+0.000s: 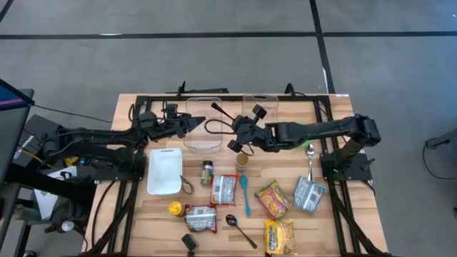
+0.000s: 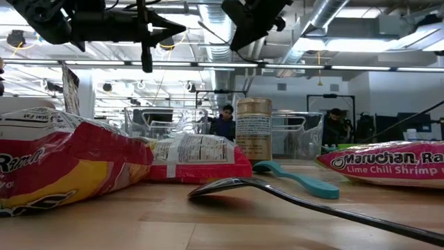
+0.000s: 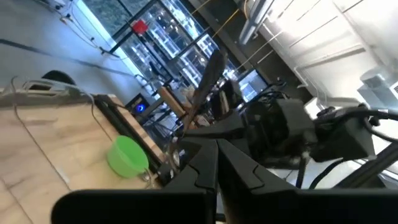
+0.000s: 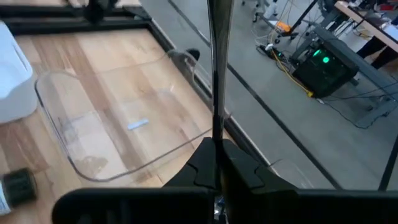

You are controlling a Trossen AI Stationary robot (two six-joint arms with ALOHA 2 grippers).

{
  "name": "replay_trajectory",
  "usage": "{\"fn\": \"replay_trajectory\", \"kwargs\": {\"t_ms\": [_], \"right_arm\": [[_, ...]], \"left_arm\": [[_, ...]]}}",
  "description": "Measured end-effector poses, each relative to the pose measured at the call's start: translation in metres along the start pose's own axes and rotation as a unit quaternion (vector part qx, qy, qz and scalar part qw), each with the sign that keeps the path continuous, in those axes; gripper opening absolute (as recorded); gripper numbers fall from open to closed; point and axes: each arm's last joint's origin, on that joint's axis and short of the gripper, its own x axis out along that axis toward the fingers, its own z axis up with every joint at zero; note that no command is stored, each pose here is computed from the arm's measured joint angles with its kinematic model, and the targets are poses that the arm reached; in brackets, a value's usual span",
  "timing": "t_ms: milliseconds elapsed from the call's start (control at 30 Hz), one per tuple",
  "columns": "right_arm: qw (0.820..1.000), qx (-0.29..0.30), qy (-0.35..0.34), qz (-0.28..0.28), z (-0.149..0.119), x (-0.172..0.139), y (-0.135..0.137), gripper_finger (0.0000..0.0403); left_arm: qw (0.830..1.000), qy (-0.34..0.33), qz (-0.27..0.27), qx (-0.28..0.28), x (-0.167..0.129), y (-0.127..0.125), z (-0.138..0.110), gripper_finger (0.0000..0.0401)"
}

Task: Pick & Place Food Item
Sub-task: Put the top black spoon into the white bin

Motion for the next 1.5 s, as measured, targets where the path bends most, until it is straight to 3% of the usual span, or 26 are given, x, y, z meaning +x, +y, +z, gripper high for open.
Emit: {"fn": "replay_trajectory", "kwargs": {"t_ms": [300,600,800,1067,1500], "right_arm": [[1.0,-0.005,0.001,0.006,-0.001,-0.002,0.003,0.0002],[1.0,-0.007,0.002,0.008,-0.002,-0.003,0.004,0.0002],[1.0,-0.007,0.002,0.008,-0.002,-0.003,0.004,0.0001],[1.0,-0.017,0.012,0.008,-0.004,-0.003,0.004,0.0001],[0.999,-0.033,0.029,0.006,-0.009,-0.003,0.003,0.0001]], "left_arm": [[1.0,-0.018,0.009,0.0,0.001,0.001,0.001,0.0012],[0.998,-0.047,0.035,0.0,0.0,-0.002,-0.003,0.0099],[0.997,-0.058,0.052,0.01,0.002,-0.005,-0.01,0.0134],[0.997,-0.038,0.057,0.048,0.027,-0.012,-0.018,0.0143],[0.996,-0.034,0.064,0.051,0.054,-0.015,-0.021,0.0143]]}}
